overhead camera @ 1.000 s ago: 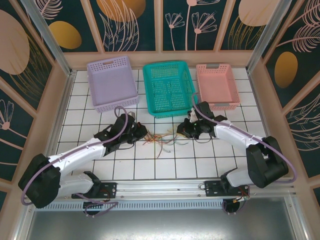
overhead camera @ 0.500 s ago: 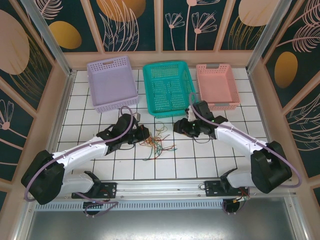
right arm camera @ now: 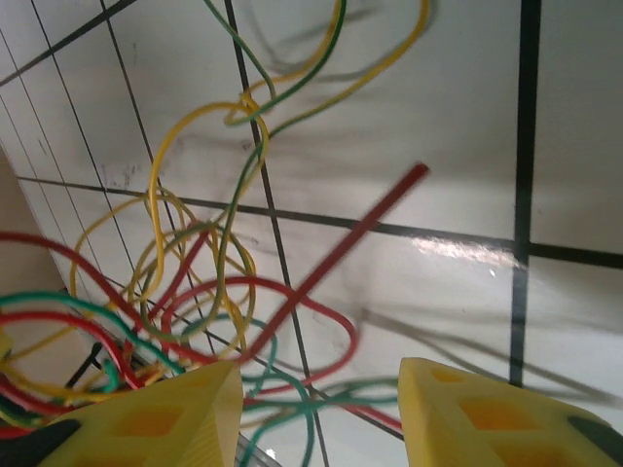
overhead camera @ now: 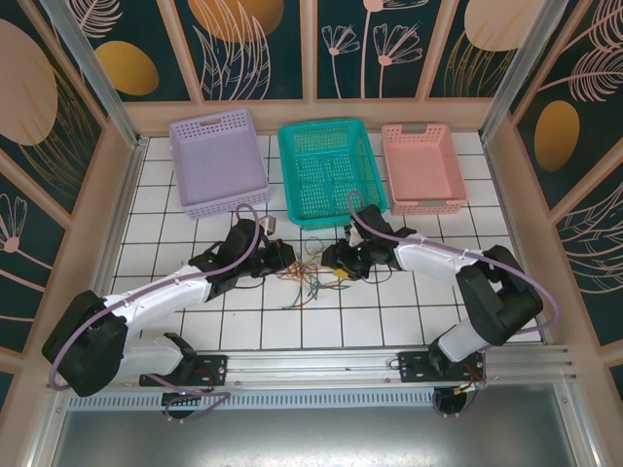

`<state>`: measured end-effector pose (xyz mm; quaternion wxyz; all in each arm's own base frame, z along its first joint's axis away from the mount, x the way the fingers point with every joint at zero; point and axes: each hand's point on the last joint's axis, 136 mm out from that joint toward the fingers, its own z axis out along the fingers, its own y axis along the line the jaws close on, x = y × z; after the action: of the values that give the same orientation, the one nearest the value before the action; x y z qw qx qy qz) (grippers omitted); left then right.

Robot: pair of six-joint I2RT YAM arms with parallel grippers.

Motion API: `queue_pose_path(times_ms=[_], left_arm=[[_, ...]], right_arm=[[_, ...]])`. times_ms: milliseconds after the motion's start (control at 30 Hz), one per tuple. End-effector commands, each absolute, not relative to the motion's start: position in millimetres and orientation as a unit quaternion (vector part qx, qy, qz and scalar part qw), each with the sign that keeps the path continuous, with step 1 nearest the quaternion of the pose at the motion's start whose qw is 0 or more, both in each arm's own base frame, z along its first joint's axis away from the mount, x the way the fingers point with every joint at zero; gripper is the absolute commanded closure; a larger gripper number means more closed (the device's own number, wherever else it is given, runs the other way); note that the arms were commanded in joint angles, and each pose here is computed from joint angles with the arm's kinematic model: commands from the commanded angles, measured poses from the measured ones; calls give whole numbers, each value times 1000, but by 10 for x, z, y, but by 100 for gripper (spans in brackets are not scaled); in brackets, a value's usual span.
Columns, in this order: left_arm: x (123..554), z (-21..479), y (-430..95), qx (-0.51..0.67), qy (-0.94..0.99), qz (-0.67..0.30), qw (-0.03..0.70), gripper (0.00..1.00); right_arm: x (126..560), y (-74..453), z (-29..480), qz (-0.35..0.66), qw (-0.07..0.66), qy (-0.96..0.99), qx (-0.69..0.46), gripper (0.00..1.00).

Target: Untangle the cables

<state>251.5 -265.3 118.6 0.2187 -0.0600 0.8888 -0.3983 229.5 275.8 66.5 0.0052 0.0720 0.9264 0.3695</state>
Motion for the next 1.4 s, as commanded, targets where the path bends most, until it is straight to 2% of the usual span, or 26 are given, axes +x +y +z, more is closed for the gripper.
queue_pose_path(times_ms=[0,100,133,167,200,233,300,467,633,733,967,1100,1300,1367], left_arm=[[2501,1190,-2733,-66,876,-432,206,100],[2463,1139,-2742,-73,875,-438,192,100],[2448,1125,-2751,-74,875,-441,187,92],[2438,1111,-2754,-77,874,-443,182,78],[2429,1093,-2750,-80,876,-441,177,61],[2427,1078,-2732,-83,879,-435,177,53],[2428,1030,-2639,-93,890,-408,180,49],[2384,869,-2327,-124,919,-325,185,52],[2317,872,-2189,-137,917,-318,198,54],[2272,897,-2247,-129,908,-347,195,62],[2236,891,-2393,-116,896,-389,181,72],[2259,844,-2446,-108,899,-388,173,74],[2272,829,-2484,-104,897,-394,170,87],[2279,840,-2494,-103,896,-396,171,100]], right_arm=[[2418,2899,729,414,1,902,118,53],[2488,2965,752,435,-1,890,136,52],[2490,2983,737,436,-7,889,137,52],[2482,2989,697,430,-13,892,138,55],[2478,2981,662,423,-16,896,136,64],[2474,2961,627,412,-16,901,134,72],[2459,2874,554,382,-9,915,126,83],[2438,2743,500,346,7,932,108,93],[2432,2700,485,336,13,936,102,99],[2446,2707,506,335,17,938,93,99],[2468,2725,533,335,19,938,87,98],[2466,2729,543,337,20,937,86,98],[2471,2713,573,336,24,938,83,94],[2473,2705,590,334,27,939,79,91]])
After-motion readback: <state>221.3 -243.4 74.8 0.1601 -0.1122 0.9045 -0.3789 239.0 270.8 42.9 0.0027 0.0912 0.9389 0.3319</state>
